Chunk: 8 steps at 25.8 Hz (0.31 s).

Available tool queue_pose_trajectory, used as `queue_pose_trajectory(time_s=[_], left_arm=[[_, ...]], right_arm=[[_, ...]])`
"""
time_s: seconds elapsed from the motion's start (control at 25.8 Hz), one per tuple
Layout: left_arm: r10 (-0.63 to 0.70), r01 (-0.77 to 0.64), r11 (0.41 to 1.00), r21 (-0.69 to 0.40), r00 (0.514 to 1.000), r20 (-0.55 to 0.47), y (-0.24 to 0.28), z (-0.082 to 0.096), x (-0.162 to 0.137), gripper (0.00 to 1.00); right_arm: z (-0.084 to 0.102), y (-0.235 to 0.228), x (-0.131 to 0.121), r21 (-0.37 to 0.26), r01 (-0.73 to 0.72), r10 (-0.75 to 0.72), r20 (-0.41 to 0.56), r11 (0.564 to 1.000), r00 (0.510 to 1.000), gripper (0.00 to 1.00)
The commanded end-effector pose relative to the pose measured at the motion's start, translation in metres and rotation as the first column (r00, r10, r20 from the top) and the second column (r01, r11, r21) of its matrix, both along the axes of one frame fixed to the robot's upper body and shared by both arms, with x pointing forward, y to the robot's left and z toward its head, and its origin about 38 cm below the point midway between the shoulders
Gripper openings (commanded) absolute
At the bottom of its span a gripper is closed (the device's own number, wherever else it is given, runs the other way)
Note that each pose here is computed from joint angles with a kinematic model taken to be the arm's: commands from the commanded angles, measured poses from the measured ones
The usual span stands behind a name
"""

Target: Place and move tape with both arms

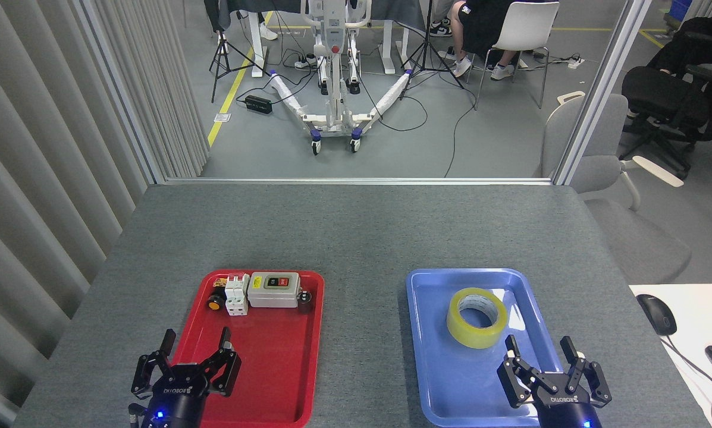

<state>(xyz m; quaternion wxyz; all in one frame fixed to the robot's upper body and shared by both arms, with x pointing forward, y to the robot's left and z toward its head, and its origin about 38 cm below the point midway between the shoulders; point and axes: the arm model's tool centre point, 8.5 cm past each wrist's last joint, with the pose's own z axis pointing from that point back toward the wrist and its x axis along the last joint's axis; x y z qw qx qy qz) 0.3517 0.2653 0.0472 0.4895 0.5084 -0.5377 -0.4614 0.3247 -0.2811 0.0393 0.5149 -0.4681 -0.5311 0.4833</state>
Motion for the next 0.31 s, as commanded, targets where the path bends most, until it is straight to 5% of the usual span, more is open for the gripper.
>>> queue_pose_trajectory(time_s=[0.0,0.27], left_arm=[[0.000,0.000,1.000,0.000,1.000,-0.002,0.0003,-0.0007,-0.0005,1.00],[0.003,-0.003,1.000,0.002,1.000,-0.007,0.0007,-0.0023,-0.0002,1.00]], right_arm=[[-0.0007,0.0015,-0.0005,0.001,-0.005,0.005,-0.003,1.000,1.000,0.99],[-0.0016,0.0013,-0.0011,0.003,-0.004,0.004,-0.004,1.000,1.000,0.99]])
